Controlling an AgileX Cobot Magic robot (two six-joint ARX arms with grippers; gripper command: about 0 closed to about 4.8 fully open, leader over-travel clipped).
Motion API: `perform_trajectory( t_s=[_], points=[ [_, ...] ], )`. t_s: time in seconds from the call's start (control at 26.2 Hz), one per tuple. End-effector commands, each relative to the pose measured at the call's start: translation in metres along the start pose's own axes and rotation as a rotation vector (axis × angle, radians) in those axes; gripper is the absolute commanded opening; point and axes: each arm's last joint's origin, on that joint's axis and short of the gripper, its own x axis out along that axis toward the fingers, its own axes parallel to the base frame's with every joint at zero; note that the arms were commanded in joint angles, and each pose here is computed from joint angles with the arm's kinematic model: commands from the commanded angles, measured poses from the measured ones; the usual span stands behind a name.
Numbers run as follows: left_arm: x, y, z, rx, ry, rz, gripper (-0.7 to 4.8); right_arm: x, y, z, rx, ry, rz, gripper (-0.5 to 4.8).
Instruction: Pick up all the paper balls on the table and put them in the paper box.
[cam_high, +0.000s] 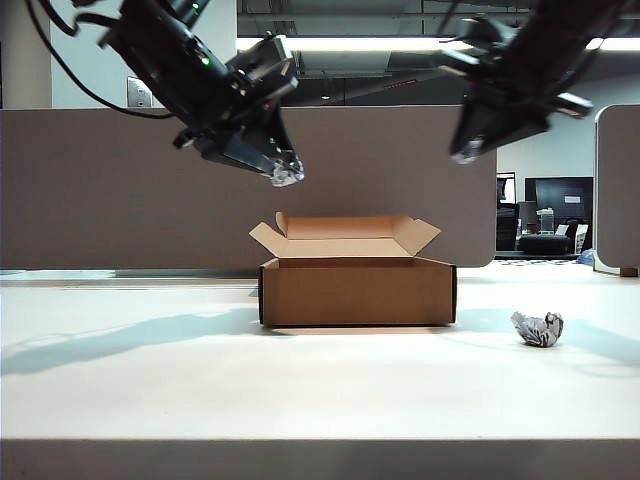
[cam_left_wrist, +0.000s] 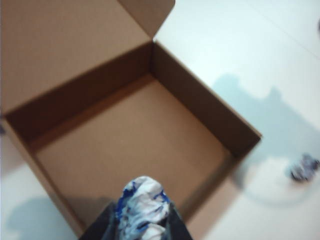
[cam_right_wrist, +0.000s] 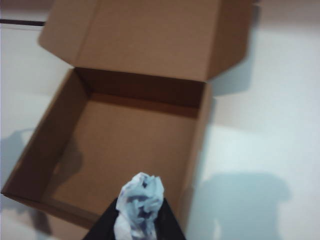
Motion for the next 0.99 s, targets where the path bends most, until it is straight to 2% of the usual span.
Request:
perform_trajectory(
  t_s=[0.04,0.11,0.23,0.34,0.5,0.57,0.61,0.65,0.72,0.99],
  points=[
    [0.009,0.003,0.003,0.020,-0.055,0.000,1.22,0.023,0.015,0.000,-0.099,-0.025,0.042,0.94],
    [0.016,0.003,0.002,0.032,-0.077,0.002,1.23,0.041,0.021,-0.008,-0.131,-0.005,0.059,0.94],
    [0.022,0.004,0.001,0.090,-0.089,0.006,1.31,0.063,0.020,-0.018,-0.152,0.024,0.062,0.95],
    [0.026,0.006,-0.003,0.126,-0.075,0.011,1.52,0.072,0.019,-0.023,-0.152,0.037,0.060,1.26],
    [0.032,0.008,-0.008,0.121,-0.054,0.024,1.60,0.075,0.018,-0.026,-0.152,0.046,0.060,1.27],
    [0.034,0.009,-0.009,0.119,-0.047,0.023,1.85,0.075,0.018,-0.026,-0.156,0.043,0.061,1.27],
    [0.034,0.009,-0.010,0.118,-0.043,0.022,2.10,0.075,0.018,-0.025,-0.156,0.041,0.061,1.33],
    [0.034,0.009,-0.010,0.117,-0.043,0.021,2.15,0.075,0.018,-0.026,-0.155,0.043,0.061,1.69],
    [0.034,0.008,-0.010,0.117,-0.043,0.015,2.15,0.075,0.018,-0.026,-0.155,0.047,0.061,1.95],
    [0.033,0.008,-0.011,0.109,-0.024,0.012,2.14,0.075,0.018,-0.027,-0.153,0.059,0.084,2.16]
  ],
)
